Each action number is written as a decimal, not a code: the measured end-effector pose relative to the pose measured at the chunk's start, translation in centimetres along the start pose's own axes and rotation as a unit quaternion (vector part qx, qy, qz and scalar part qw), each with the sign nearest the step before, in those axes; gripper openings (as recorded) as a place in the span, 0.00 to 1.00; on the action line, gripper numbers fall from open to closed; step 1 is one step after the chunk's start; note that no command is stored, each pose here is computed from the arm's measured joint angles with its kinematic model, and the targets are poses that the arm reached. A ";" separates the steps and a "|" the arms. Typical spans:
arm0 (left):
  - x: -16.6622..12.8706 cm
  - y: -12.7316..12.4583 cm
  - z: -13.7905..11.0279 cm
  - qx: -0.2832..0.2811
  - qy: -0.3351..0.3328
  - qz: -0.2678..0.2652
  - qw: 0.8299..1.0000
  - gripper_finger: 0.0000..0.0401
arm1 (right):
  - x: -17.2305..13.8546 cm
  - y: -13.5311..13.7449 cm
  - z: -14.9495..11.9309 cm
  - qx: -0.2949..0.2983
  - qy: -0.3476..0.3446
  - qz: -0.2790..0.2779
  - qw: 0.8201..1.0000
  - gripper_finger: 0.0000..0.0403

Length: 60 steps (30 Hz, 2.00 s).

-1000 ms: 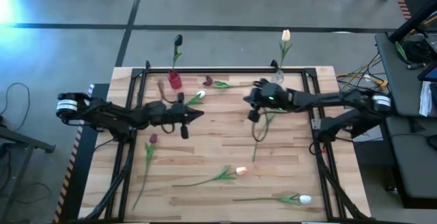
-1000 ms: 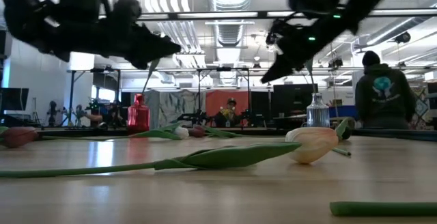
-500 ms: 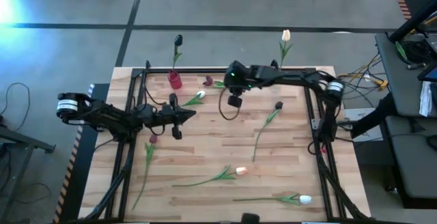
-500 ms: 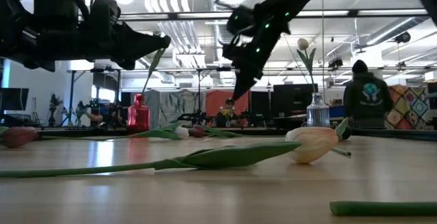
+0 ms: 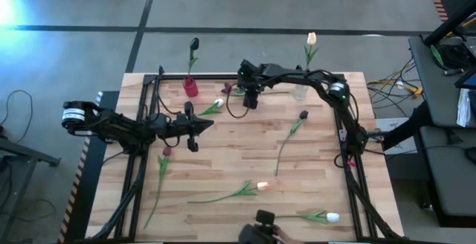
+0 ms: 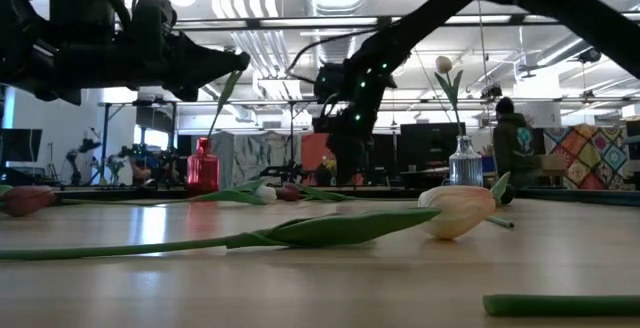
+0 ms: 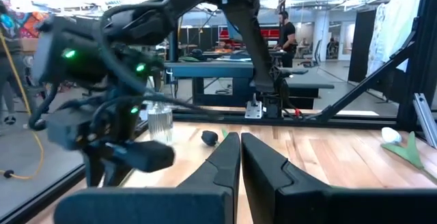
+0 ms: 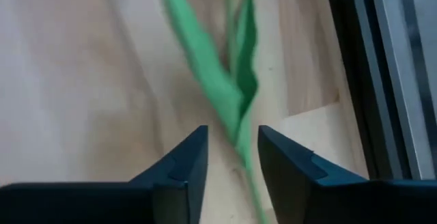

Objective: Sort flowers into vase by color
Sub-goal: Put the top red flower into the red vase

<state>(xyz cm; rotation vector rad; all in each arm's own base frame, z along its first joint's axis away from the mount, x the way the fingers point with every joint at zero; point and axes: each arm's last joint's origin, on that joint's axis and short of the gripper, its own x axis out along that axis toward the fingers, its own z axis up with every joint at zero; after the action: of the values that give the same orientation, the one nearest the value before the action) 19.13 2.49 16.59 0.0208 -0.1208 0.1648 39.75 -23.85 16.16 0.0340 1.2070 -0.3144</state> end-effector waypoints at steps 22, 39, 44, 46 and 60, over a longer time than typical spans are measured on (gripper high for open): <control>0.0 -0.1 -0.1 -0.002 0.003 -0.004 1.000 0.00 | 2.7 -2.3 0.6 0.016 0.065 0.046 0.997 0.10; 0.0 -0.2 0.5 -0.002 -0.028 -0.024 0.999 0.00 | -9.1 1.3 3.3 -0.012 -0.196 0.055 0.979 0.03; -0.1 -0.2 0.9 -0.001 -0.045 -0.027 0.999 0.00 | -11.8 4.4 1.4 -0.023 -0.290 0.057 0.955 0.03; -0.1 -0.2 1.1 -0.004 -0.056 -0.026 0.998 0.00 | -13.1 5.7 0.7 -0.032 -0.342 0.057 0.937 0.03; 4.6 -0.3 3.0 0.014 -0.087 -0.002 0.996 0.12 | -17.1 13.6 -3.9 -0.052 -0.591 0.110 0.797 0.03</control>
<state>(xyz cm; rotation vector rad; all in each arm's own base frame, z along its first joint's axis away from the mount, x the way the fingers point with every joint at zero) 23.37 2.89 20.12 0.0643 -0.2919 0.1607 34.28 -6.35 28.60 -0.1093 -0.0466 -0.0167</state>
